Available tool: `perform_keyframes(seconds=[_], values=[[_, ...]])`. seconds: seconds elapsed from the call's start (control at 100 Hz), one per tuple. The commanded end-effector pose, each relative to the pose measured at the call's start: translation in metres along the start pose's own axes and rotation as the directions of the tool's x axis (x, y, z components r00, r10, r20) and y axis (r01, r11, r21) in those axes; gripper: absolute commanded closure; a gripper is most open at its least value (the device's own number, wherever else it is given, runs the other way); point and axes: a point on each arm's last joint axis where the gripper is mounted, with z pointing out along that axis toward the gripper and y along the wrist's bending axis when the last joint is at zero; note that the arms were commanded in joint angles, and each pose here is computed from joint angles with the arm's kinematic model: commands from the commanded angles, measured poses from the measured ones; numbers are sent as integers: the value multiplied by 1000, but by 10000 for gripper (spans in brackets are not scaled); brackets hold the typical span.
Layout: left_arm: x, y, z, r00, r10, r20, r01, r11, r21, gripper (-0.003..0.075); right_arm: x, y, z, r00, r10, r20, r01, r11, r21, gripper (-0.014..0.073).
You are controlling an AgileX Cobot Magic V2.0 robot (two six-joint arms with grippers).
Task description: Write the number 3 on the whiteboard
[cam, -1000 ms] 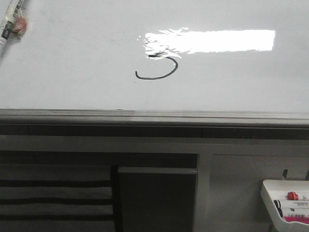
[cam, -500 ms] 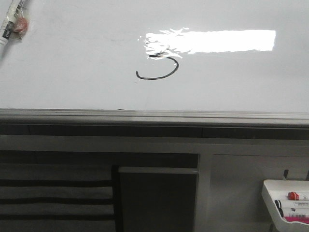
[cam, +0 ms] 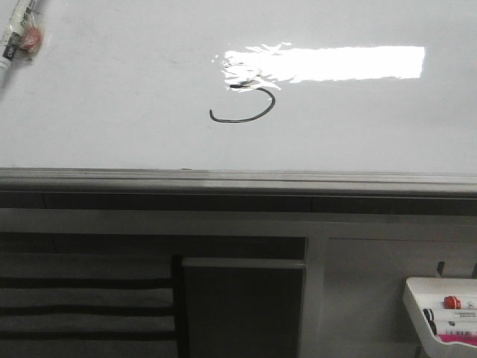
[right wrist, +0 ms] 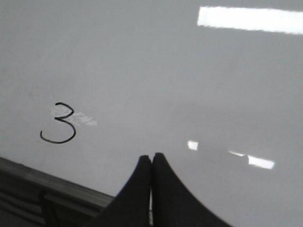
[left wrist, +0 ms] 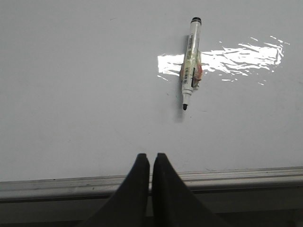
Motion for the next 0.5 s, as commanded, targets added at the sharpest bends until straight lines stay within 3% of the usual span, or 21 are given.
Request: perform_keyframes(seconds=[0.0,0.23,0.42,0.49], values=[[-8,0,-3,995,-10,101,10,1000,1,739,1,-6,-14,986,26,163,-41,995,89,674],[-8,0,-3,995,-10,101,10,1000,1,739,49,-5,-30,959,18,282,-64,986,155,674],[-8,0,-3,995,-10,101,10,1000,1,739,93,-9,-16,945,72,319,-132,977,169,674],[-8,0,-3,995,-10,101,10,1000,1,739,106,-8,-17,918,86,388,-155,976,150,674]])
